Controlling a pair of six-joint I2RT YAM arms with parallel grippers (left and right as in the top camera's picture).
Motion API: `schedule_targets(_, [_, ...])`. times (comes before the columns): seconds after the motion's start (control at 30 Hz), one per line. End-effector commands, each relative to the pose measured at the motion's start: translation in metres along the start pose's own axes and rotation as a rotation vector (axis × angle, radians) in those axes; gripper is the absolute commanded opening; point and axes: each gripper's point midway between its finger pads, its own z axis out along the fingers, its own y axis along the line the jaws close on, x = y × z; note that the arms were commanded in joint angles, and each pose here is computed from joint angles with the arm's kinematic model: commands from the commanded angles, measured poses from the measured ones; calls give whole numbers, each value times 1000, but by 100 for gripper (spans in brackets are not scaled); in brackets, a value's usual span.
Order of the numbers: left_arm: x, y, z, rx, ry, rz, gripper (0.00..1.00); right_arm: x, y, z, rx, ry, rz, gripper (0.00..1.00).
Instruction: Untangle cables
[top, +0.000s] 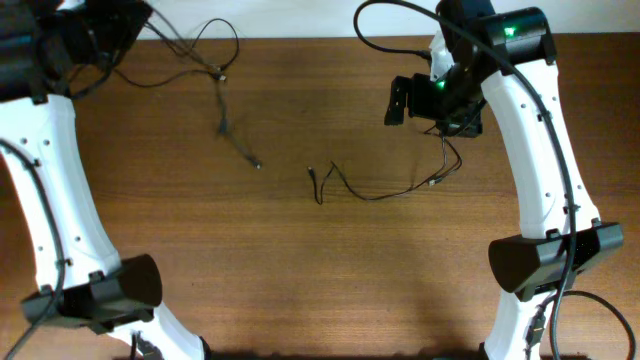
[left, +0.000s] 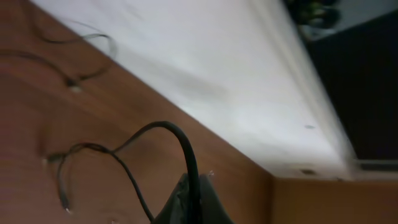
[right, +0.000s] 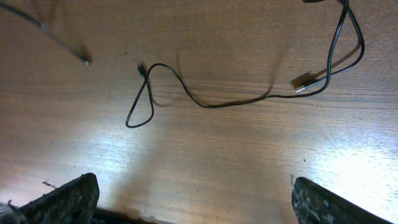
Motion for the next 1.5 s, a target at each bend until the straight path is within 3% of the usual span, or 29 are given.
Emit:
schedule_targets(0.0, [-17,63,27,-234,-44,95,0,5,4,-14,-16,-27,-1,98])
schedule_targets(0.33, [-63,197,31,-678,-173,11,0,5,4,-14,-16,-27,-1,98])
schedule_targets(0.67, [-98,301,19,-818,-241,-103,3,5,4,-14,-16,-27,-1,98])
schedule_targets(0.73, [-103,321,14,-836,-252,-128,20,5,4,-14,-16,-27,-1,98])
schedule_targets(0.77, [-103,334,14,-849,-248,-144,37,5,4,-14,-16,-27,-1,98])
schedule_targets(0.83, [-100,358,15,-875,-230,-174,90,5,4,-14,-16,-27,-1,98])
schedule_targets(0.87, [-98,373,16,-890,-218,-192,99,5,4,-14,-16,-27,-1,98])
schedule_targets(1.0, [-91,408,15,-928,-169,-198,99,5,4,-14,-16,-27,-1,98])
schedule_targets(1.13, [-88,415,17,-936,-126,-146,99,5,4,-14,-16,-27,-1,98])
schedule_targets(1.2, [-85,408,27,-878,-103,-143,100,5,4,-14,-16,-27,-1,98])
schedule_targets(1.27, [-81,394,43,-786,-55,-100,93,5,4,-14,-16,-27,-1,98])
schedule_targets(1.47, [-56,344,93,-642,72,56,86,5,4,-14,-16,-27,-1,98])
